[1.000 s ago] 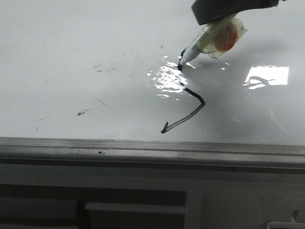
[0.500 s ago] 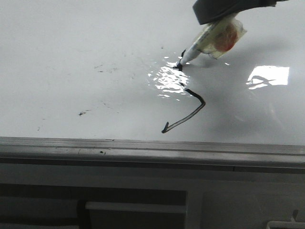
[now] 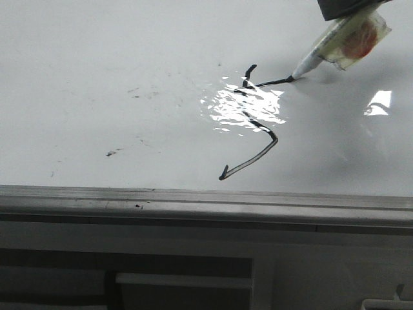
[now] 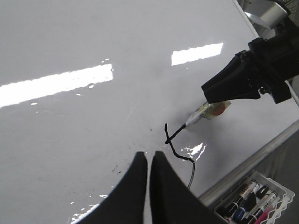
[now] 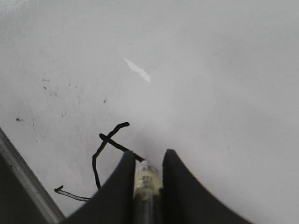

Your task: Write number 5 on whiteboard

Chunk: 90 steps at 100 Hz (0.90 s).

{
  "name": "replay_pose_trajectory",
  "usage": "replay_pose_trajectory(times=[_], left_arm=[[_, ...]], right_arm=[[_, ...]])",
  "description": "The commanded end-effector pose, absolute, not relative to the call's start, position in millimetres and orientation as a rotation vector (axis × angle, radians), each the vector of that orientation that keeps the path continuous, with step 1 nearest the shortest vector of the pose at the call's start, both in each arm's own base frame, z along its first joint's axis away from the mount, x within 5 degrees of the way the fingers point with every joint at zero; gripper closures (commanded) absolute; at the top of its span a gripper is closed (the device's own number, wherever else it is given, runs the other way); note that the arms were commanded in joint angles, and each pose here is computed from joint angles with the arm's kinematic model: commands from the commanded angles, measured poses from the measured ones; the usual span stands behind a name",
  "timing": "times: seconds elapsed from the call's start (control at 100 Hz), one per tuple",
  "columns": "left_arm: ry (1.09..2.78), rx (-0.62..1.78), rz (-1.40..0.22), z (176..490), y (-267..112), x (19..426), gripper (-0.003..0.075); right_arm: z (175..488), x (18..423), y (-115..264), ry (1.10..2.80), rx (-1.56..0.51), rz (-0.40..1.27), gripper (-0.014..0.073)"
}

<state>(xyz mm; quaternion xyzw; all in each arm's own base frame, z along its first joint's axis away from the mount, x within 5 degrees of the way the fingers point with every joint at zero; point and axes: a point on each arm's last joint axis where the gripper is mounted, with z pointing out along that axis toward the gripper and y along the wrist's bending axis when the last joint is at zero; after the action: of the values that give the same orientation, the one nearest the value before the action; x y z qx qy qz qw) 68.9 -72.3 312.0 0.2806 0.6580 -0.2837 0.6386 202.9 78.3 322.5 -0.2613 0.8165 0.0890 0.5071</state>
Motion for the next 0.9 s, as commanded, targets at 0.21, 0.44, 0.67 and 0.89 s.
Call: replay_pose_trajectory(times=[0.21, 0.44, 0.67, 0.89], left_arm=[[1.470, 0.557, -0.638, 324.2, -68.5, 72.3, 0.0675], [1.518, 0.690, -0.657, 324.2, -82.0, 76.1, 0.0328], [1.604, 1.073, -0.673, 328.0, -122.1, 96.9, 0.0318], [1.702, 1.279, -0.796, 325.2, -159.5, 117.0, 0.0392]], right_arm=[[372.0, 175.1, 78.0, 1.778, -0.720, 0.174, 0.0658], [392.3, 140.4, 82.9, 1.687, -0.810, 0.247, 0.0658], [376.0, 140.7, 109.9, 1.738, -0.997, 0.344, 0.0658], [371.0, 126.8, 150.8, 1.581, -1.215, 0.429, 0.0658]])
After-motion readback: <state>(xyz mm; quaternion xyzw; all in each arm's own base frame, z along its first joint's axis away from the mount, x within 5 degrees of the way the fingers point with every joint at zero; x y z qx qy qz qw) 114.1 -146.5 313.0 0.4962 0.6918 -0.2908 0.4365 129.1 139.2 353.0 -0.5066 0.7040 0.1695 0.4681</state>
